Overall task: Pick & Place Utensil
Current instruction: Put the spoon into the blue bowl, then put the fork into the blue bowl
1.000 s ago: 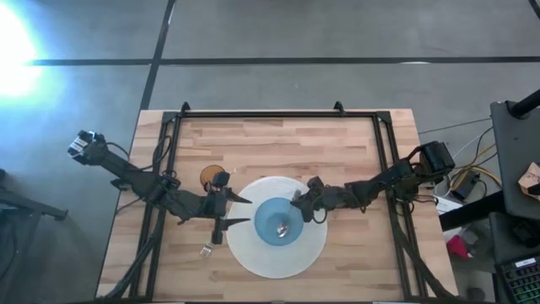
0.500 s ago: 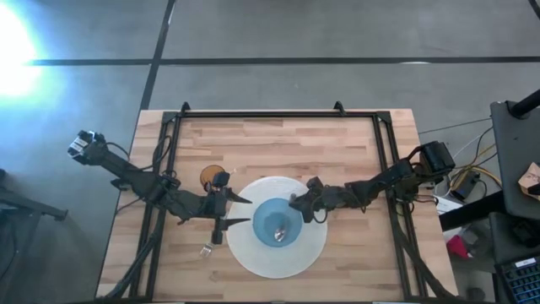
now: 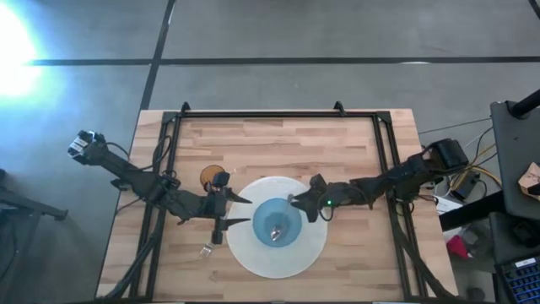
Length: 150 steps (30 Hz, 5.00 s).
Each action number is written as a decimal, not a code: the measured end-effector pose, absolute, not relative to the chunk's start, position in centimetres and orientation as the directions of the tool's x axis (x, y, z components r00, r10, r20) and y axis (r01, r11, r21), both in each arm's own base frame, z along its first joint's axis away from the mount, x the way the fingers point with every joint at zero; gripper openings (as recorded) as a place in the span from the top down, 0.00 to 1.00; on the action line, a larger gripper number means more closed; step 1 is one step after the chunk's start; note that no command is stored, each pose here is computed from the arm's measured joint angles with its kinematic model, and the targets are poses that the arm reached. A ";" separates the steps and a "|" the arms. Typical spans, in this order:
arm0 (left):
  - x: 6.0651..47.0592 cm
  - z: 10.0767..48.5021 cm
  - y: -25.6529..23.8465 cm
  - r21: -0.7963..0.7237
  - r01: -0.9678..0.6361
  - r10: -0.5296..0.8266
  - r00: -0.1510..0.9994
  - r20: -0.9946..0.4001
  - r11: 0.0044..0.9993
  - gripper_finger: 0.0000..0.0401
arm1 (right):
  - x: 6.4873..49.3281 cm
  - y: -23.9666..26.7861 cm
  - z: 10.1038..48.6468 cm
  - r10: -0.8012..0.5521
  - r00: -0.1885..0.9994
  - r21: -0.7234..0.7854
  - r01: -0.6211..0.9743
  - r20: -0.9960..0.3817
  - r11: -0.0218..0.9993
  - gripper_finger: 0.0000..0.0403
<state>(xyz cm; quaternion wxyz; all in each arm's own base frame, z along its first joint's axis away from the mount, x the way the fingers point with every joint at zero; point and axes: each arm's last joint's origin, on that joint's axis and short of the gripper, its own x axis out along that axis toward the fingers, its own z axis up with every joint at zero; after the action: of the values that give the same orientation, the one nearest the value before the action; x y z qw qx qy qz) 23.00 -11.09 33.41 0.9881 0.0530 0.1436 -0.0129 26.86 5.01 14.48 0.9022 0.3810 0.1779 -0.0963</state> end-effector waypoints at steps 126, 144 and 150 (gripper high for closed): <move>16.8 26.2 -19.0 -0.555 -0.292 -0.319 0.576 -0.752 0.779 0.48 | 18.7 2.8 24.7 -0.174 0.958 0.300 0.239 -0.229 0.924 0.64; 17.0 26.0 -15.7 -0.298 -0.728 0.078 0.433 -0.898 0.618 0.48 | 18.7 2.7 24.8 -0.198 0.955 0.318 0.262 -0.222 0.911 0.65; 18.2 24.3 -15.8 -0.228 -0.779 0.104 0.350 -0.931 0.584 0.48 | 18.7 2.7 24.8 -0.197 0.955 0.295 0.259 -0.222 0.920 0.66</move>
<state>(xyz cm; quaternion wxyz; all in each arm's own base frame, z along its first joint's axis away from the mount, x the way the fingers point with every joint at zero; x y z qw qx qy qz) 18.18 -15.84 24.30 0.7451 -0.3466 0.4868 0.2962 18.66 2.69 24.77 0.9752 0.1627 0.0942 -0.1169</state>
